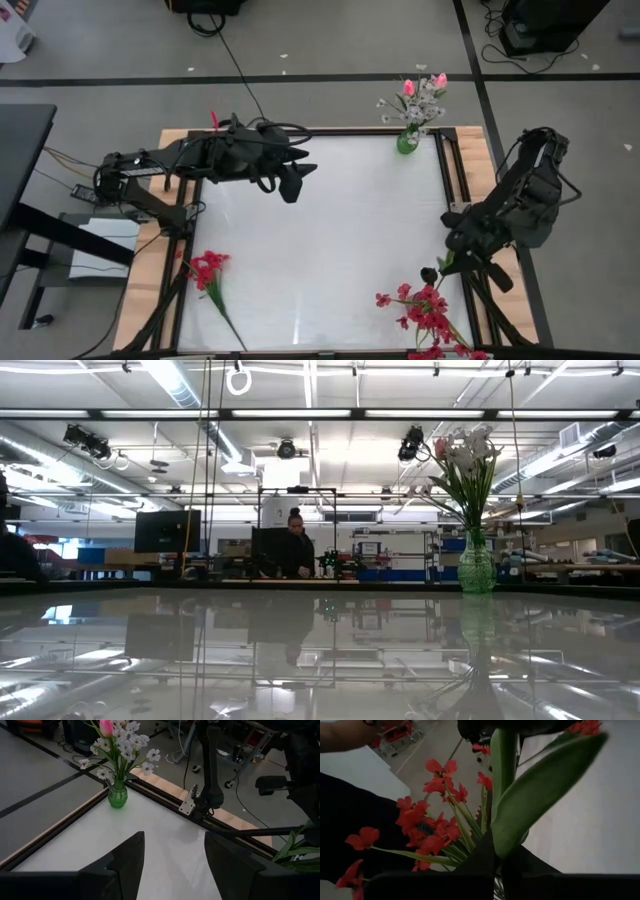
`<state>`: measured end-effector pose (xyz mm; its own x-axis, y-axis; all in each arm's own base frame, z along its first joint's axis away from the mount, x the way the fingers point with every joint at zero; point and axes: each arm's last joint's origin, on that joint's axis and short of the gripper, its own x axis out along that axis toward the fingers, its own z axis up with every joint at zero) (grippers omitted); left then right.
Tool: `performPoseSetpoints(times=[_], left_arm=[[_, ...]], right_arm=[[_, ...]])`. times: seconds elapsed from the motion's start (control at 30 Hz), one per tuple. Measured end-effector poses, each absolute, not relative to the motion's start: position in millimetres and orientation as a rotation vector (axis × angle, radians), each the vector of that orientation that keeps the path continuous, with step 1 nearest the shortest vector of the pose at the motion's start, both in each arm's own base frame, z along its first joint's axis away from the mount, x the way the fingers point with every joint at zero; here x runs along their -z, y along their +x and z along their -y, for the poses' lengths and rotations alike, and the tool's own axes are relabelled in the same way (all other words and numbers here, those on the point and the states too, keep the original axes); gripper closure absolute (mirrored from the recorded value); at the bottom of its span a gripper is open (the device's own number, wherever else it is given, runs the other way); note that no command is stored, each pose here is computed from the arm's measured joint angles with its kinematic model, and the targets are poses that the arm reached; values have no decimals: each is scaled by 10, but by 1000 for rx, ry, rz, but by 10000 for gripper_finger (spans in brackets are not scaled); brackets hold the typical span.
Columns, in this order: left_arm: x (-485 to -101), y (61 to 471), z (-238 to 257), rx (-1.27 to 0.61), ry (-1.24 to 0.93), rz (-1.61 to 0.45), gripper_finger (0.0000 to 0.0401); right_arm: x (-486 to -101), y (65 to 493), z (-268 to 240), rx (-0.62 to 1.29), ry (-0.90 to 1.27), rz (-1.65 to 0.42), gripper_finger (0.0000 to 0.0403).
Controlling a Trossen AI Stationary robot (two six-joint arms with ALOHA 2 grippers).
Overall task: Sort flowers into vase by color
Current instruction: Put the black flower into the red vase
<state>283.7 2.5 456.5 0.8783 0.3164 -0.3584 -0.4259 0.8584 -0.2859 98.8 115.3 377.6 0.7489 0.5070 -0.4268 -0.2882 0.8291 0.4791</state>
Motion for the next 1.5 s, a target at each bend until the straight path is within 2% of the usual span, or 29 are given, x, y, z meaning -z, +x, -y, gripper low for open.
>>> performPoseSetpoints(times=[0.57,0.77,1.0,1.2,1.3,1.5], left_arm=[[-4566,2836,-60,-399,-320,-315,189],[-4566,2835,-98,-410,-305,-316,189],[-4566,2835,-95,-405,-283,-321,189],[-4552,2829,-107,-410,-275,-337,189],[-4536,2821,-128,-420,-272,-354,189],[-4524,2812,-193,-450,-298,-360,189]], right_arm=[[-3574,1138,-1444,-582,317,-778,361],[-3575,1140,-1439,-570,297,-761,318],[-3583,1138,-1427,-564,267,-738,238],[-3651,1055,-1399,-654,365,-763,180],[-3738,1005,-1359,-717,425,-727,171],[-3927,893,-1190,-752,498,-569,179]])
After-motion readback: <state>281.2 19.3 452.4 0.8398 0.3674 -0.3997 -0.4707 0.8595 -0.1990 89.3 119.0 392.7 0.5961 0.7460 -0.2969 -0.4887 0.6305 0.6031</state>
